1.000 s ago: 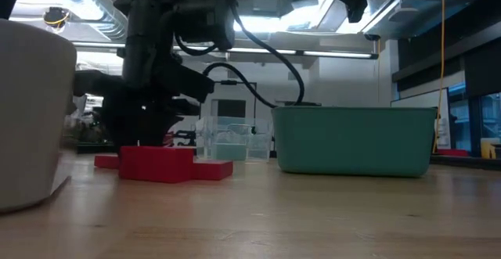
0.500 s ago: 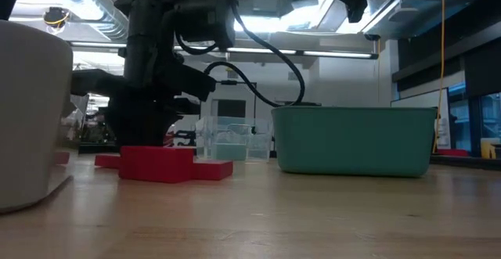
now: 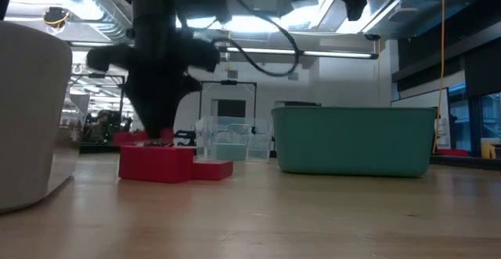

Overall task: Sort & place blocks by color
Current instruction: Put the red block into the gray bin

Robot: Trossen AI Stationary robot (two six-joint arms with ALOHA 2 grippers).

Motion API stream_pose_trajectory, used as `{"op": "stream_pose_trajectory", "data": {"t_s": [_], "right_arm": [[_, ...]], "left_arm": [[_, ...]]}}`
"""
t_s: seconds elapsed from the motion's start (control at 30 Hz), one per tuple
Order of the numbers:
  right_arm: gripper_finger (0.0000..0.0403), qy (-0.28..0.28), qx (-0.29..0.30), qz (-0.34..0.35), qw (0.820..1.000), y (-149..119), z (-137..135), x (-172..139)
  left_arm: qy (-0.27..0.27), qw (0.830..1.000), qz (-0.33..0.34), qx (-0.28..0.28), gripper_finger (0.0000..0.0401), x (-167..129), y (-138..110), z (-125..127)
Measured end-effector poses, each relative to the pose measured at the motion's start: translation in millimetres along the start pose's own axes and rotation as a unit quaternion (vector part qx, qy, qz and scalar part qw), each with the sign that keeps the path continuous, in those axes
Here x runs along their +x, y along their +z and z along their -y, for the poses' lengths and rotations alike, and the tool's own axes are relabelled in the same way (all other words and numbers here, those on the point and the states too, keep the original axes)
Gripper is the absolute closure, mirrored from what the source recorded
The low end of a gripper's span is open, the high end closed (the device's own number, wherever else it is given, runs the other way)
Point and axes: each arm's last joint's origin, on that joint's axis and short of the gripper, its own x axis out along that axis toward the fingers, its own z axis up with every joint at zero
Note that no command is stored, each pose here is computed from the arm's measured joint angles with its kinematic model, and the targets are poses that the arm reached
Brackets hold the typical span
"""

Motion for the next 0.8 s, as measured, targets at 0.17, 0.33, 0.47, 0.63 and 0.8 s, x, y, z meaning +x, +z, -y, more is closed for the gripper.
{"op": "stream_pose_trajectory", "data": {"t_s": [0.17, 0.33, 0.47, 0.63, 0.8], "right_arm": [[0.0162, 0.004, -0.008, 0.013, 1.0, 3, -1, 0], [0.0162, 0.004, -0.016, 0.02, 1.0, 6, -1, 1], [0.0162, 0.006, -0.021, 0.028, 0.999, 8, -2, 0], [0.0162, 0.007, -0.008, 0.03, 0.999, 8, -2, 0], [0.0162, 0.007, -0.001, 0.03, 1.0, 9, -2, 0]], "left_arm": [[0.027, 0.998, 0.048, -0.036, 0.0309, -31, -5, -13], [0.065, 0.987, 0.124, -0.085, 0.0309, -71, -13, -24], [0.088, 0.965, 0.207, -0.134, 0.0309, -105, -21, -29], [0.085, 0.93, 0.313, -0.171, 0.0309, -141, -25, -25], [0.035, 0.919, 0.361, -0.154, 0.0309, -163, -34, -5]]}}
